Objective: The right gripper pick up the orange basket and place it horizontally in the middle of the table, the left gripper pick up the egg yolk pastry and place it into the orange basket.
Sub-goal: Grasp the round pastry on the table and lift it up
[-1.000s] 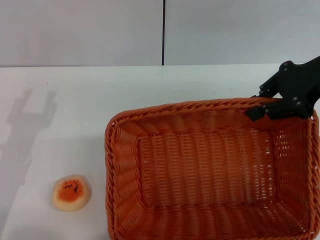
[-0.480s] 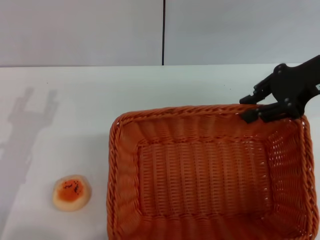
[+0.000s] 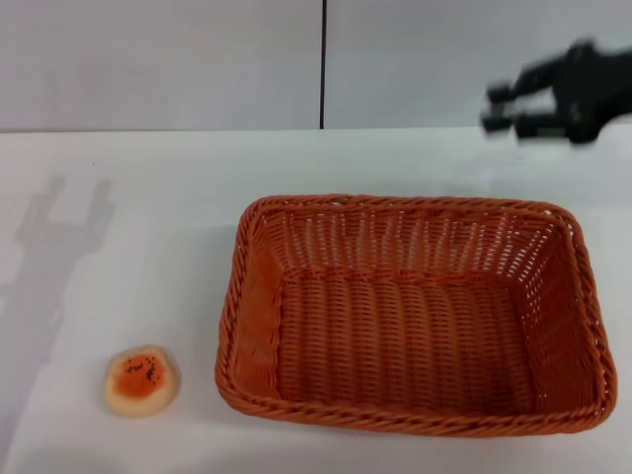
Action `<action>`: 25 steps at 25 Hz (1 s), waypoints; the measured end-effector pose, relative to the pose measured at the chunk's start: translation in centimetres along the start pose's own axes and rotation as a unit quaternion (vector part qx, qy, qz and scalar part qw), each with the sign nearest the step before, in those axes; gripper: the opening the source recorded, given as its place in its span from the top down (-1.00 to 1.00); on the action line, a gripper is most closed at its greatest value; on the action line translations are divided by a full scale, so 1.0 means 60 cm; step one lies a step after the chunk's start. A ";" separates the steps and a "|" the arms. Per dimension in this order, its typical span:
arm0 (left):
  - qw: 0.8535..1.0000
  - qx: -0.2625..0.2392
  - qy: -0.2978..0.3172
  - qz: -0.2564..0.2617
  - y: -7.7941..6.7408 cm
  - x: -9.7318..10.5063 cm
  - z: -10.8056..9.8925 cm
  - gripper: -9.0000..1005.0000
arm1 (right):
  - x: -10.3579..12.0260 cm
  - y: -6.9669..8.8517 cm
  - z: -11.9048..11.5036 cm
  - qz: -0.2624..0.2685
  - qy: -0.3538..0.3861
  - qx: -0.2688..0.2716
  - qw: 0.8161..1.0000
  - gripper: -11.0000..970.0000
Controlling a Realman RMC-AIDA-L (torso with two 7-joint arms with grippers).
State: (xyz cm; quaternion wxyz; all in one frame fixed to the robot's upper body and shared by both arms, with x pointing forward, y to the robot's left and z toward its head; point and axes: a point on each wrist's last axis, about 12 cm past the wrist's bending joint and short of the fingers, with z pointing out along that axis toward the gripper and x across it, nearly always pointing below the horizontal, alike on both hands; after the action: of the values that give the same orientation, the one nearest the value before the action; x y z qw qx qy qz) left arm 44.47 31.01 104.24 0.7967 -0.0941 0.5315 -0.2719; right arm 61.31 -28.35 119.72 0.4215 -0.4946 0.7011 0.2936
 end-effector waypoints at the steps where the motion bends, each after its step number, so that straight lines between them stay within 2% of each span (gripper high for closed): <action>1: 1.000 0.000 0.000 0.000 0.000 -0.001 -0.001 -0.38 | 0.000 0.000 0.000 0.000 0.000 0.000 1.000 0.30; 2: 1.000 0.000 -0.001 0.001 0.001 -0.002 -0.002 -0.38 | 0.012 -0.004 -0.016 0.006 -0.062 0.046 0.997 0.30; 3: 1.000 0.000 -0.001 0.001 0.001 -0.002 -0.002 -0.38 | 0.012 -0.004 -0.016 0.006 -0.062 0.046 0.997 0.30; 4: 1.000 0.001 -0.002 0.004 0.004 -0.006 -0.006 -0.38 | 0.032 -0.001 -0.038 0.019 -0.137 0.098 0.986 0.30; 5: 1.000 0.002 -0.002 0.004 0.004 -0.007 -0.008 -0.38 | 0.032 -0.001 -0.038 0.019 -0.137 0.098 0.986 0.30; 6: 1.000 0.003 0.000 0.005 0.006 -0.009 -0.010 -0.38 | 0.044 0.002 -0.051 0.025 -0.173 0.127 0.976 0.30; 7: 1.000 0.008 0.006 0.005 0.008 -0.011 -0.012 -0.38 | 0.070 0.015 -0.074 0.036 -0.237 0.177 0.954 0.30; 8: 1.000 0.019 0.019 0.007 0.012 -0.014 -0.015 -0.38 | 0.070 0.015 -0.074 0.036 -0.237 0.177 0.954 0.30; 9: 1.000 0.019 0.019 0.007 0.012 -0.014 -0.015 -0.38 | 0.084 0.024 -0.086 0.039 -0.269 0.203 0.941 0.30; 11: 0.997 0.052 0.059 0.011 0.025 -0.023 -0.015 -0.38 | 0.111 0.040 -0.103 0.050 -0.325 0.246 0.912 0.30; 12: 0.997 0.052 0.059 0.011 0.025 -0.023 -0.015 -0.38 | 0.138 0.056 -0.118 0.061 -0.373 0.285 0.881 0.30; 13: 0.985 0.107 0.131 0.019 0.044 -0.041 -0.010 -0.38 | 0.152 0.063 -0.122 0.068 -0.391 0.301 0.867 0.30; 14: 0.978 0.129 0.161 0.026 0.052 -0.051 -0.008 -0.38 | 0.174 0.073 -0.124 0.083 -0.408 0.322 0.850 0.30; 15: 0.978 0.129 0.161 0.026 0.052 -0.051 -0.008 -0.38 | 0.174 0.073 -0.124 0.083 -0.408 0.322 0.850 0.30; 16: 0.978 0.129 0.161 0.026 0.052 -0.051 -0.008 -0.38 | 0.192 0.079 -0.120 0.103 -0.411 0.335 0.842 0.30; 17: 0.970 0.152 0.186 0.027 0.056 -0.058 -0.008 -0.38 | 0.192 0.079 -0.120 0.103 -0.411 0.335 0.842 0.30; 18: 0.951 0.200 0.235 0.032 0.062 -0.076 -0.011 -0.38 | 0.201 0.080 -0.118 0.116 -0.411 0.340 0.838 0.30; 20: 0.939 0.223 0.260 0.031 0.063 -0.083 -0.014 -0.38 | 0.214 0.081 -0.113 0.139 -0.408 0.348 0.833 0.30; 21: 0.939 0.223 0.260 0.031 0.063 -0.083 -0.014 -0.38 | 0.224 0.080 -0.109 0.157 -0.402 0.356 0.829 0.30; 23: 0.911 0.258 0.321 0.026 0.063 -0.090 -0.023 -0.38 | 0.228 0.080 -0.108 0.164 -0.400 0.360 0.827 0.30; 24: 0.903 0.265 0.336 0.026 0.061 -0.088 -0.028 -0.38 | 0.234 0.078 -0.105 0.175 -0.396 0.365 0.824 0.30; 25: 0.903 0.265 0.336 0.026 0.061 -0.088 -0.028 -0.38 | 0.234 0.078 -0.105 0.175 -0.396 0.365 0.824 0.30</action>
State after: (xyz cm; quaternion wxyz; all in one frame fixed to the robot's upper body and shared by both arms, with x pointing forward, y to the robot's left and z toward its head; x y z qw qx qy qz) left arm 42.68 37.12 106.18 0.5732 0.2314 0.6781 -0.3976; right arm 52.82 -38.23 110.31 0.7541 -0.0145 0.6048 0.2556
